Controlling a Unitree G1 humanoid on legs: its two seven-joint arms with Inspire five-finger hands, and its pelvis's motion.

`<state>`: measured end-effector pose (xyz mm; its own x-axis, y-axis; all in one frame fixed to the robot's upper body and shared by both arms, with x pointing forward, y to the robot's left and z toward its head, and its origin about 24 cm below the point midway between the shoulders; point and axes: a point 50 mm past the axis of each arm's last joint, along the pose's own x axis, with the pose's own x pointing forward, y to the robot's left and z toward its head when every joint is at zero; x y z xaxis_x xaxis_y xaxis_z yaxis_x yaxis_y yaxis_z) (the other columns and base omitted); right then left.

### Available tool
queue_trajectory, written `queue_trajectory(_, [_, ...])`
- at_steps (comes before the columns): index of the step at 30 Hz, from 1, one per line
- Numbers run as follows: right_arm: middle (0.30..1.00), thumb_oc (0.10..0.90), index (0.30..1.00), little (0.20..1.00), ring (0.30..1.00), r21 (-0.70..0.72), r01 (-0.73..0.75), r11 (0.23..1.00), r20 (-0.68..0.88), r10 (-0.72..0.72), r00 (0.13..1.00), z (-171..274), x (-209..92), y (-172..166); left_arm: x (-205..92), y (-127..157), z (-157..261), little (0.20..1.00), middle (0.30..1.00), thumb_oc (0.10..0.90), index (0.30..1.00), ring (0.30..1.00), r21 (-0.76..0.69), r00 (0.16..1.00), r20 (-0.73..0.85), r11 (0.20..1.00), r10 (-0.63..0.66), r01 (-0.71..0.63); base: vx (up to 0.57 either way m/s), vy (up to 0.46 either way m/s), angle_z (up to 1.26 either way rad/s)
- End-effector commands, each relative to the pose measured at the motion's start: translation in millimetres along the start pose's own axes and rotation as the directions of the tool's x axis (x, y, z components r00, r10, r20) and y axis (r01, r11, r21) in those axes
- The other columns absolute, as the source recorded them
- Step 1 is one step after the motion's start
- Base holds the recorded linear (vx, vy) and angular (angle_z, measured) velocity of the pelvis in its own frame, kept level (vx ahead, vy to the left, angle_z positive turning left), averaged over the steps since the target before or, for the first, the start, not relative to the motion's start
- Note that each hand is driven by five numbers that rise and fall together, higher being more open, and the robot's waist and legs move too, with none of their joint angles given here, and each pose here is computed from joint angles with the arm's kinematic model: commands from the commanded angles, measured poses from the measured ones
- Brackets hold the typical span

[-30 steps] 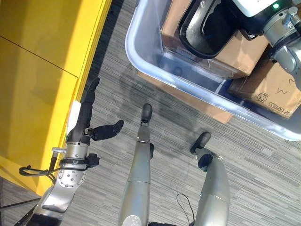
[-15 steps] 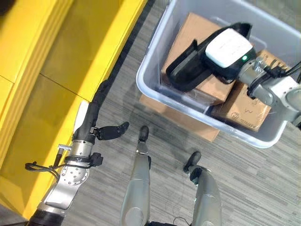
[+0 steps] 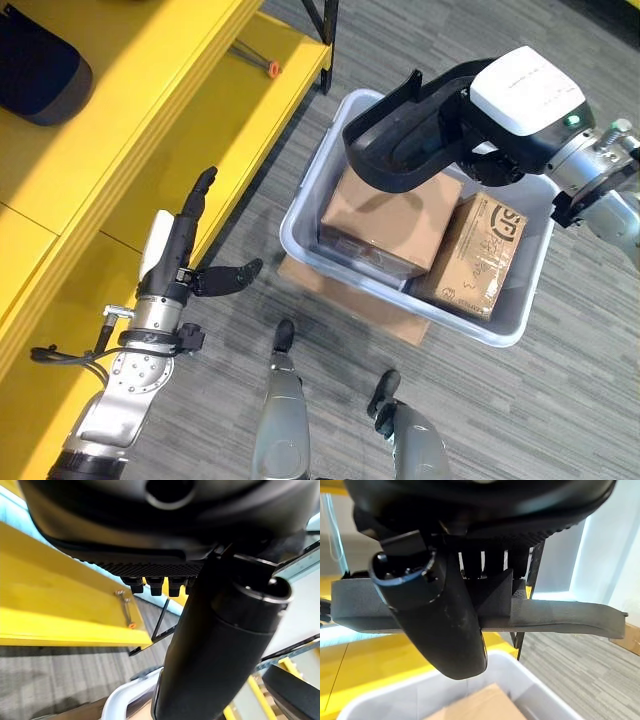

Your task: Move parts from the plastic box to the shelf.

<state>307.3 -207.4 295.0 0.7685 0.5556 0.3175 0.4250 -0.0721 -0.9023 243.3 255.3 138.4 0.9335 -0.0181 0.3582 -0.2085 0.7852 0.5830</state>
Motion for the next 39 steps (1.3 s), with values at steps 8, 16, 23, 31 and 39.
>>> queue_trajectory(8, [0.300,0.400,0.300,0.300,0.300,0.217,0.072,0.974,-0.016,-0.070,0.997,3,-13,5,-2,10,33,1.000,1.000,0.900,1.000,1.000,0.073,0.975,0.215,0.995,0.050,-0.067,0.05,-0.005,-0.07])
queue_trajectory(16, [0.300,0.400,0.300,0.300,0.300,0.269,0.055,0.962,-0.009,-0.055,0.998,5,-15,14,4,13,54,1.000,1.000,0.900,1.000,1.000,0.265,0.932,0.362,0.956,0.021,-0.125,0.04,0.005,-0.17])
queue_trajectory(23, [0.300,0.400,0.300,0.300,0.300,0.328,0.068,0.942,0.022,-0.080,0.997,11,-10,11,9,14,65,1.000,1.000,0.900,1.000,1.000,0.356,0.898,0.441,0.921,-0.016,-0.159,0.04,-0.011,-0.08])
queue_trajectory(31, [0.300,0.400,0.300,0.300,0.300,0.431,0.087,0.898,0.037,-0.113,0.993,16,0,8,16,3,65,1.000,1.000,0.900,1.000,1.000,0.425,0.883,0.463,0.892,-0.072,-0.151,0.04,-0.009,-0.05])
queue_trajectory(39, [0.300,0.400,0.300,0.300,0.300,0.507,0.104,0.856,0.072,-0.162,0.984,27,13,3,24,-14,60,1.000,1.000,0.900,1.000,1.000,0.491,0.879,0.457,0.863,-0.136,-0.122,0.03,-0.013,-0.10])
